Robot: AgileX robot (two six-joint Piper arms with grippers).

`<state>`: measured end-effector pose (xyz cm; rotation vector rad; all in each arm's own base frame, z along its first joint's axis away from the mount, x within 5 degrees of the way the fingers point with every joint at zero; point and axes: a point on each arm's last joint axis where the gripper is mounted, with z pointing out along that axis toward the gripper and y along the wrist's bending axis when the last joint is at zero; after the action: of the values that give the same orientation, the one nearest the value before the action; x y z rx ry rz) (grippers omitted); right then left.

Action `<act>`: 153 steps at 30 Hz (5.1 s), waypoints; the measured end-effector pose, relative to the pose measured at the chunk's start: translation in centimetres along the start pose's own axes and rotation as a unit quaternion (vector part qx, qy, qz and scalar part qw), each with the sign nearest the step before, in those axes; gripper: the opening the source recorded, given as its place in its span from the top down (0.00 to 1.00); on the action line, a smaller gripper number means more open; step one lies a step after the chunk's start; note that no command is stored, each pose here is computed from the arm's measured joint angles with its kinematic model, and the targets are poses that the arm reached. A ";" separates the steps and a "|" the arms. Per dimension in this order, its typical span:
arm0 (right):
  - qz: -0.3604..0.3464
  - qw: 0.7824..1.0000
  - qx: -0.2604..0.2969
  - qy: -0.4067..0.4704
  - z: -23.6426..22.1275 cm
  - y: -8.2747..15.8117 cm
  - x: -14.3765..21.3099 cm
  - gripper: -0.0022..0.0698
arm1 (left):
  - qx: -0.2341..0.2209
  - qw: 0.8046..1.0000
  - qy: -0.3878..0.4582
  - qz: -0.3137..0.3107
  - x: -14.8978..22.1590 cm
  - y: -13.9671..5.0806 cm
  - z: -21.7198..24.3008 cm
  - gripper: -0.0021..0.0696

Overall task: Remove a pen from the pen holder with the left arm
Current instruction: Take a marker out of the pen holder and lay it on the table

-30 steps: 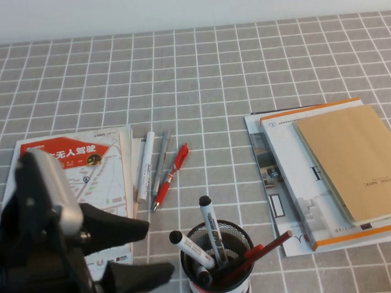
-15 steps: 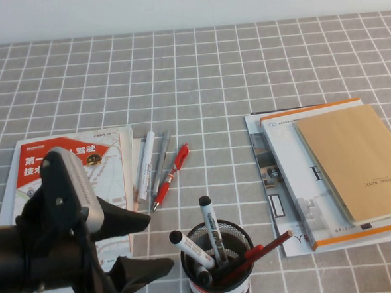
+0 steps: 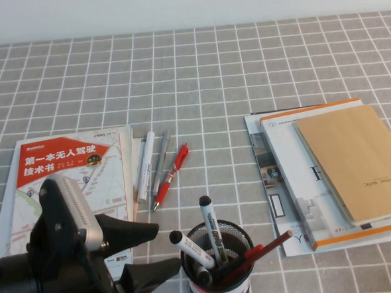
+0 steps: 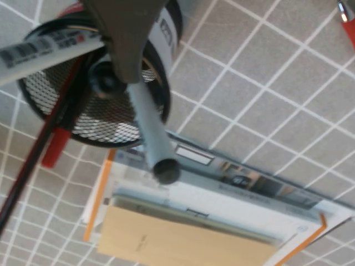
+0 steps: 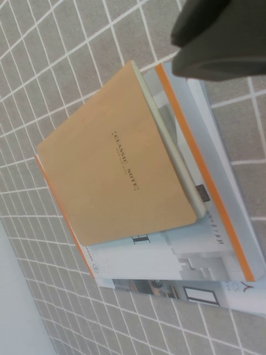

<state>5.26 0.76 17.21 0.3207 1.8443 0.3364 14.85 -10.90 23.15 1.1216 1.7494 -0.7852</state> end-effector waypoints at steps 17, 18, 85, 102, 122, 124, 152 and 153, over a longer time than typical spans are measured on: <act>0.000 1.000 0.000 0.000 0.0 0.0 0.0 0.99 | 0.026 0.999 0.004 -0.019 3.3 -0.1 1.6 0.44; 0.000 1.000 0.000 0.000 0.0 0.0 0.0 0.99 | 0.026 1.000 0.004 -0.016 3.3 -0.1 1.6 0.45; 0.000 1.000 0.000 0.000 0.0 0.0 0.0 0.99 | -0.008 0.998 -0.051 0.020 -9.4 3.6 -0.6 0.79; 0.000 1.000 0.000 0.000 0.0 0.0 0.0 0.99 | -0.072 0.997 0.018 -0.015 -20.0 1.7 -7.9 0.79; 0.000 1.000 0.000 0.000 0.0 0.0 0.0 0.99 | -0.082 0.967 0.199 -0.137 -14.5 9.3 0.3 0.79; 0.000 1.000 0.000 0.000 0.0 0.0 0.0 0.99 | -0.078 0.963 0.218 -0.136 -14.0 10.0 1.8 0.79; 0.000 1.000 0.000 0.000 0.0 0.0 0.0 0.99 | -0.069 0.915 0.352 -0.182 -11.9 19.1 14.5 0.79; 0.000 1.000 0.000 0.000 0.0 0.0 0.0 0.99 | -0.069 0.915 0.354 -0.182 -11.7 19.2 14.7 0.79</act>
<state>5.26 0.76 17.21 0.3207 1.8443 0.3364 39.78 -20.04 27.02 1.0655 2.6355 -0.4712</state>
